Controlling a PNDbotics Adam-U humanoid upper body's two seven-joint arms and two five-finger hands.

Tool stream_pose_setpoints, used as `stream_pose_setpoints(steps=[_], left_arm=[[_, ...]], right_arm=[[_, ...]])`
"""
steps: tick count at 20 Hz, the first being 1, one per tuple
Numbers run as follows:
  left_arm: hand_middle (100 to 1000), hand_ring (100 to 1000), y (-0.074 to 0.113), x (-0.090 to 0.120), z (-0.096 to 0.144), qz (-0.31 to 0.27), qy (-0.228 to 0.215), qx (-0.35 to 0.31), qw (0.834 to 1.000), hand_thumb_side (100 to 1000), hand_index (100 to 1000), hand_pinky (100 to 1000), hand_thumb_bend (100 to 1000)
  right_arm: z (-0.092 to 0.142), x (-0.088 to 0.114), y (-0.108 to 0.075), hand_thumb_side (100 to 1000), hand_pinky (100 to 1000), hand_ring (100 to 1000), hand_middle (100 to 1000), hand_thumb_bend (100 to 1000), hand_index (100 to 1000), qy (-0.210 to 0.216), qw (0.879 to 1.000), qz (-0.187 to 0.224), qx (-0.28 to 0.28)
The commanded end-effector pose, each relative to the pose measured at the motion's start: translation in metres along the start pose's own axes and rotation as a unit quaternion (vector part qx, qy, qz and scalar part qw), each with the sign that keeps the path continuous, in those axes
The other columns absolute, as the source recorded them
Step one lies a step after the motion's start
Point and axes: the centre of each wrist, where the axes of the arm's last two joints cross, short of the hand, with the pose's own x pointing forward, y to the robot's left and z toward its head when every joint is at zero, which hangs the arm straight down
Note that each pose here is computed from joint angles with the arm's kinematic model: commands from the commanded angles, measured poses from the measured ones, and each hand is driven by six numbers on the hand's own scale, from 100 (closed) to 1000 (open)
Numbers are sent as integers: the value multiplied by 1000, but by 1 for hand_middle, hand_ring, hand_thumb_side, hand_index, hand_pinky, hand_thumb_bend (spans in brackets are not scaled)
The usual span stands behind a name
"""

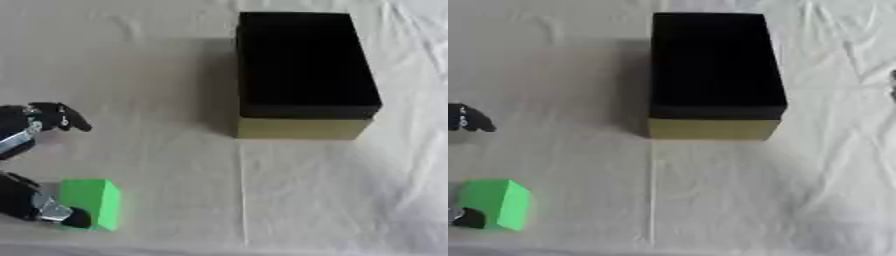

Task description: Pick up objects on the table and place them in the box.

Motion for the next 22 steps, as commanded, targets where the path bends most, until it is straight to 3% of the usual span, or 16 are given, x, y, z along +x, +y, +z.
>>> stream_pose_setpoints(steps=[1, 6, 14, 22], left_arm=[[772, 777, 2, 1, 4, -11, -5, -16, 1000, 559, 844, 786, 1000], [770, 744, -5, -1, 6, -16, -13, -44, 999, 516, 836, 787, 1000], [771, 751, -9, -3, 8, -71, -5, -11, 997, 543, 833, 794, 997], [770, 752, -18, 4, 3, -98, 9, 9, 995, 541, 831, 792, 911]], right_arm=[[-7, 7, -5, 1000, 872, 798, 814, 100, 840, -18, 1000, 3, -5], [-6, 6, -4, 1000, 872, 798, 814, 100, 840, -14, 1000, 2, -7], [-5, 6, -4, 1000, 872, 797, 812, 100, 839, -12, 1000, 2, -9], [-3, 5, -3, 1000, 871, 797, 812, 100, 839, -8, 1000, -2, -10]])
